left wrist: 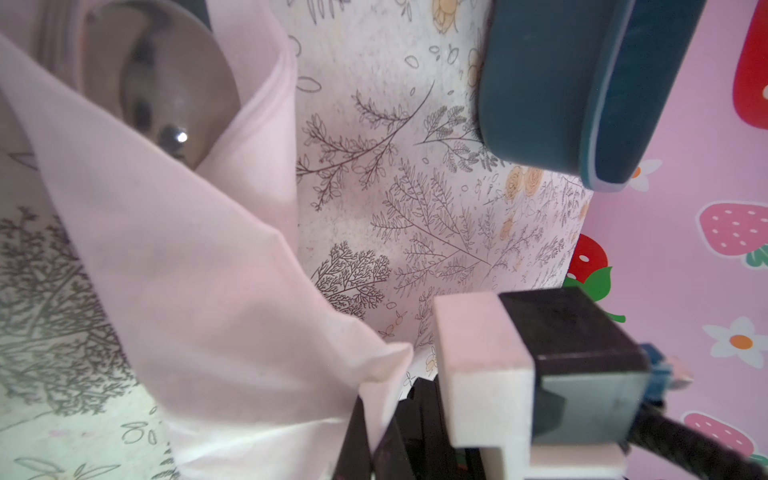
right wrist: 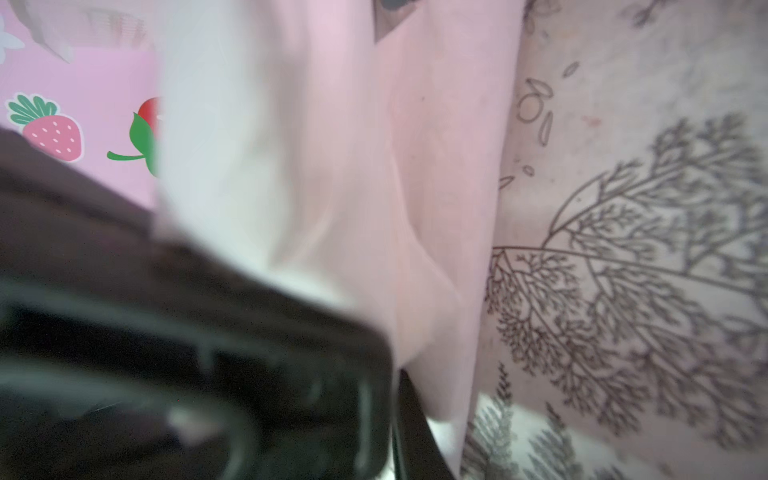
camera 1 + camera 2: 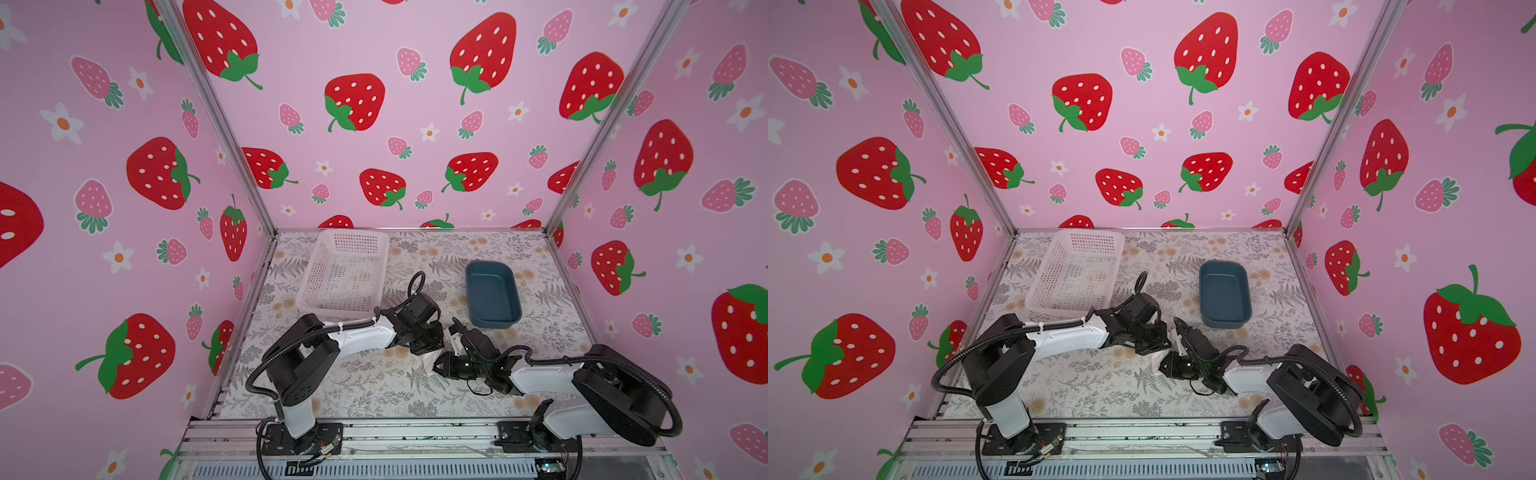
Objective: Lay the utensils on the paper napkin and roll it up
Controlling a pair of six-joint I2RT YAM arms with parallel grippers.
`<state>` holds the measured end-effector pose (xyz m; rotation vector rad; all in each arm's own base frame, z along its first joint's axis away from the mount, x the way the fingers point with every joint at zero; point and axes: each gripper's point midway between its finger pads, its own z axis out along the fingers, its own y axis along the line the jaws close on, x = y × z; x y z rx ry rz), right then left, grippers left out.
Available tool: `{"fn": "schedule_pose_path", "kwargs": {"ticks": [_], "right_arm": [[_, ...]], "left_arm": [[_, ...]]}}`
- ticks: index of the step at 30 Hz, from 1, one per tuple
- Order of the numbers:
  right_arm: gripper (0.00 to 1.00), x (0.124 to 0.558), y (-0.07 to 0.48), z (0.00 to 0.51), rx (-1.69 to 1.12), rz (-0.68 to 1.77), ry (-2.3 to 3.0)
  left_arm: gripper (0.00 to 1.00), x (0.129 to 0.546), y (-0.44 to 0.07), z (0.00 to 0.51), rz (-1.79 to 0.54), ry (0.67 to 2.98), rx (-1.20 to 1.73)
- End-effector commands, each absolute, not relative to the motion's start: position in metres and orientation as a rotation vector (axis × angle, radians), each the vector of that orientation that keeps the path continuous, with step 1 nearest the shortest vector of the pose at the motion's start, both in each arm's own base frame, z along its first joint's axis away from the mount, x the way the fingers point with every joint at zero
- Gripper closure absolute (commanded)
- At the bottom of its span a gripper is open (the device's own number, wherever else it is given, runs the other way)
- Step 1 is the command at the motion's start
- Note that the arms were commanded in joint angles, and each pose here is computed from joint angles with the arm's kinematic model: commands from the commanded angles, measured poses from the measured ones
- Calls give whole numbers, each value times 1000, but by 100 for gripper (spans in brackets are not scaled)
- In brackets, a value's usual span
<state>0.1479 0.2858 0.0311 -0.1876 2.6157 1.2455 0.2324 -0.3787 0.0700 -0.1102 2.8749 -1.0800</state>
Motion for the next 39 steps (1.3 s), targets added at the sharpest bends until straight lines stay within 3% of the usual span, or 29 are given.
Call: {"fn": "schedule_pose_path", "kwargs": {"ticks": [1,31,39], "right_arm": [[82,148,282,39,-166,1270,2593],[85,139,258,4,-109,1173,2686],[79,144,257,21,-90,1187,2644]], "left_arm": [[100,236,-388,81,-1123,2846,-101],[100,237,-402,71,-1139,2862,-100],[100,238,-403,69,-1131,2863,-101]]}}
